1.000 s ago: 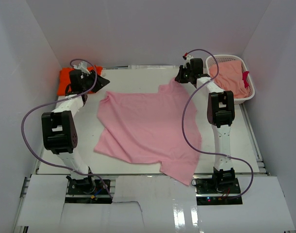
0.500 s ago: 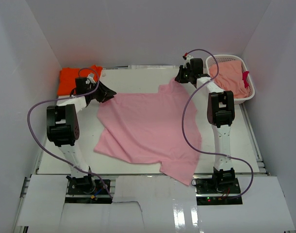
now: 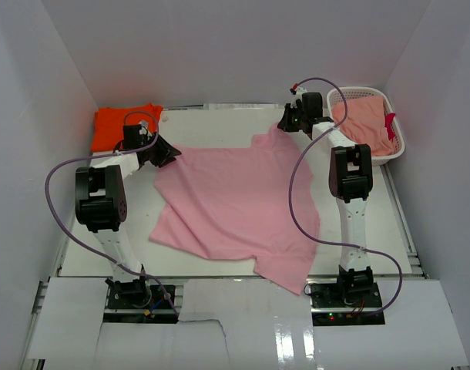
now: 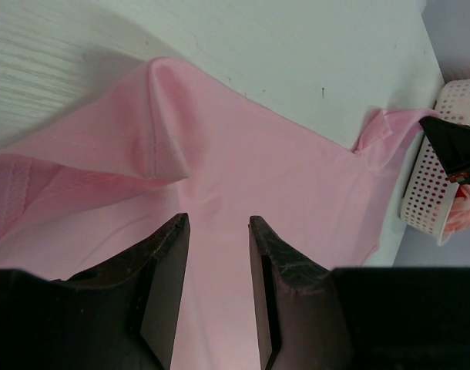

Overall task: Fold and stack the t-shirts
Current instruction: Flatten out the tshirt

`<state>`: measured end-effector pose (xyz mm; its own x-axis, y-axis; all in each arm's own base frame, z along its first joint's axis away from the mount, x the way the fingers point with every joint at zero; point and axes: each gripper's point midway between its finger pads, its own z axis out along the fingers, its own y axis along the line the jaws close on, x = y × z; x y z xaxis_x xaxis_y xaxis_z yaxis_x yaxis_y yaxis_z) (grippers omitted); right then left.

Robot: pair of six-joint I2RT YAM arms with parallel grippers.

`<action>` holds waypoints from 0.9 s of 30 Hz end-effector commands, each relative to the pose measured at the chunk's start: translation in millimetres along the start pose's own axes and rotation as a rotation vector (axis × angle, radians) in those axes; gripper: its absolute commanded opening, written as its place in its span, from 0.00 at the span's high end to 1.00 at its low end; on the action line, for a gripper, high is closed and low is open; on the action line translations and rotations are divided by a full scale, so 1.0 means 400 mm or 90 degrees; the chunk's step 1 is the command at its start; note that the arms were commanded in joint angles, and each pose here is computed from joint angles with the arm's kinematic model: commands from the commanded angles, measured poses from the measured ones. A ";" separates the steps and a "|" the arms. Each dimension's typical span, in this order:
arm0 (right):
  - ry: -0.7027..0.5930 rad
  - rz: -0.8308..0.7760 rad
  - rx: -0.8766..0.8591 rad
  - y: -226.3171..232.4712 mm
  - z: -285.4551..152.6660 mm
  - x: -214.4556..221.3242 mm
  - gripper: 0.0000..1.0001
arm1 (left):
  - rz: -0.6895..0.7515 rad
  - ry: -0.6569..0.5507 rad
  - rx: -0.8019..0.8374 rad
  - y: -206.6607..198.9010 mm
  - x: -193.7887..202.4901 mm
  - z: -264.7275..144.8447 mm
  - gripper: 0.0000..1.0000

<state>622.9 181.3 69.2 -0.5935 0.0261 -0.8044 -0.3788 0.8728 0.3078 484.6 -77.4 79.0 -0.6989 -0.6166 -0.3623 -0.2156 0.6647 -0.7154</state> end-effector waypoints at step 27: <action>-0.040 -0.030 -0.011 0.024 -0.017 -0.072 0.92 | 0.067 -0.129 -0.059 0.009 -0.110 0.040 0.67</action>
<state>622.8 181.5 69.2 -0.5927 0.0240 -0.8050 -0.3812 0.8721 0.3067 515.2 -52.5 68.8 -0.5840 -0.6254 -0.5175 -0.2495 0.7450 -0.6187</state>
